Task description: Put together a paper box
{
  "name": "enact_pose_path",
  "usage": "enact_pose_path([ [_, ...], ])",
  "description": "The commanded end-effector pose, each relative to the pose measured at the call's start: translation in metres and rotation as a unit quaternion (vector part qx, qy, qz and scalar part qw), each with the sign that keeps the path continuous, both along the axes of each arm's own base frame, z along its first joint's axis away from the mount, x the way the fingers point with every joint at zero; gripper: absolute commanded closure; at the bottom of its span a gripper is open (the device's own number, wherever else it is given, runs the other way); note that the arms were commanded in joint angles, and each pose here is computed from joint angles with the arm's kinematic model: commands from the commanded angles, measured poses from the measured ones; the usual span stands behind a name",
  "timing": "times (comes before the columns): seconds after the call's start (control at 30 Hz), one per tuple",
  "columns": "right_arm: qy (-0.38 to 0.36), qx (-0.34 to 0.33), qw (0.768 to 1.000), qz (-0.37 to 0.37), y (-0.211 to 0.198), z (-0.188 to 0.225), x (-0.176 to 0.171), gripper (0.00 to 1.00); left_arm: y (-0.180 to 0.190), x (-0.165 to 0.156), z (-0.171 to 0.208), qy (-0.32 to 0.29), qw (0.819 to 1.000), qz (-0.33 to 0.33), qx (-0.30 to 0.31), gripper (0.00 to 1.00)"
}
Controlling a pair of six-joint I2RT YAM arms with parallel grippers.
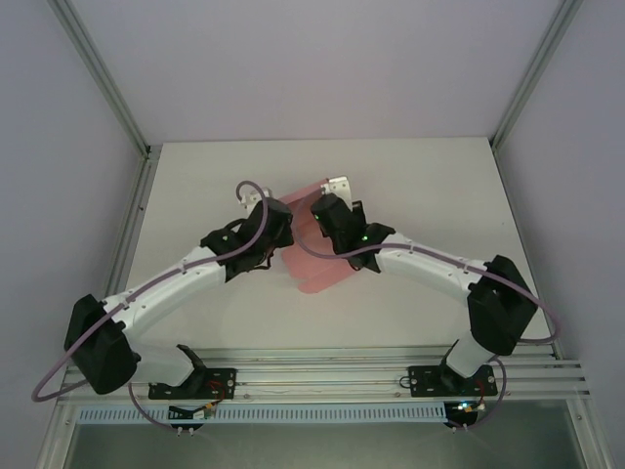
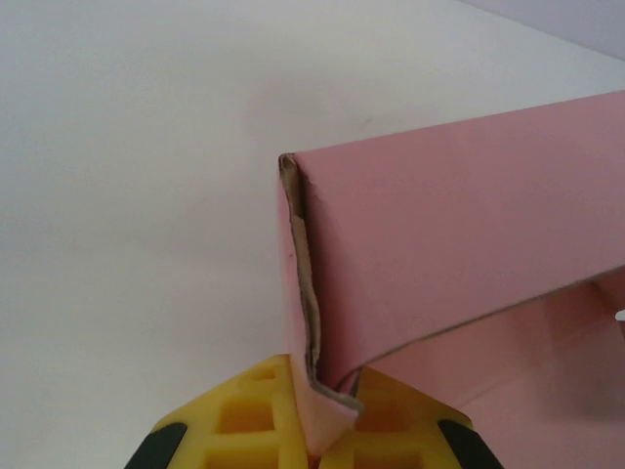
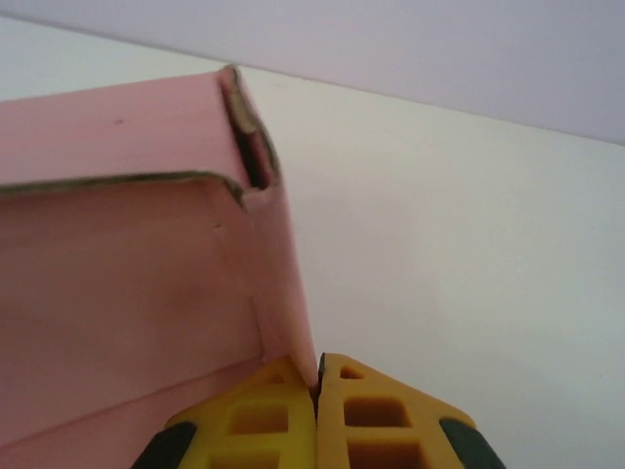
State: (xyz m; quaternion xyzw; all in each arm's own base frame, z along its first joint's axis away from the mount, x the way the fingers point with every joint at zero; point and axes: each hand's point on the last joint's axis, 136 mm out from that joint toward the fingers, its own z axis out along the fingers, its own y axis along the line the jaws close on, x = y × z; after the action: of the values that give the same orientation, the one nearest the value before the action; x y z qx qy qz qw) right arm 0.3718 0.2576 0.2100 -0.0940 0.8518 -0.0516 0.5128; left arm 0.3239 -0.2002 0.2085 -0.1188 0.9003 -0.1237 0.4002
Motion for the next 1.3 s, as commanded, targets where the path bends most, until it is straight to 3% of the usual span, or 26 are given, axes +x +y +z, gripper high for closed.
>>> enact_pose_path([
  [0.0,-0.004,-0.097,0.979,-0.182,-0.084,-0.008,0.008,1.00,0.040,-0.027,-0.013,0.068,0.992,0.098,0.040,1.00],
  [0.13,0.011,-0.110,0.966,-0.233,-0.107,-0.018,0.012,1.00,0.033,-0.034,-0.014,0.084,0.991,0.101,0.017,1.00],
  [0.3,0.013,-0.119,0.961,-0.250,-0.107,-0.022,0.019,1.00,0.029,-0.036,-0.007,0.084,0.991,0.101,0.023,1.00],
  [0.37,0.038,-0.086,0.974,-0.205,-0.090,-0.032,0.025,1.00,0.023,-0.032,-0.007,0.077,0.993,0.088,0.021,1.00],
  [0.5,0.055,0.003,0.997,-0.045,-0.040,-0.038,0.024,0.95,0.017,-0.024,-0.003,0.054,0.996,0.075,0.017,1.00],
  [0.6,0.060,0.058,0.994,0.072,-0.009,-0.032,0.007,0.90,0.010,-0.020,0.000,0.042,0.997,0.060,0.010,1.00],
  [0.73,0.068,0.084,0.986,0.127,0.002,-0.025,-0.009,0.83,0.006,-0.018,0.002,0.033,0.998,0.047,0.005,1.00],
  [0.8,0.066,0.080,0.986,0.128,-0.001,-0.023,-0.011,0.78,0.005,-0.018,0.001,0.033,0.999,0.042,0.002,1.00],
  [1.27,0.028,0.016,0.998,0.058,-0.024,-0.017,0.012,0.68,-0.005,-0.024,-0.002,0.040,0.999,0.010,-0.017,1.00],
])
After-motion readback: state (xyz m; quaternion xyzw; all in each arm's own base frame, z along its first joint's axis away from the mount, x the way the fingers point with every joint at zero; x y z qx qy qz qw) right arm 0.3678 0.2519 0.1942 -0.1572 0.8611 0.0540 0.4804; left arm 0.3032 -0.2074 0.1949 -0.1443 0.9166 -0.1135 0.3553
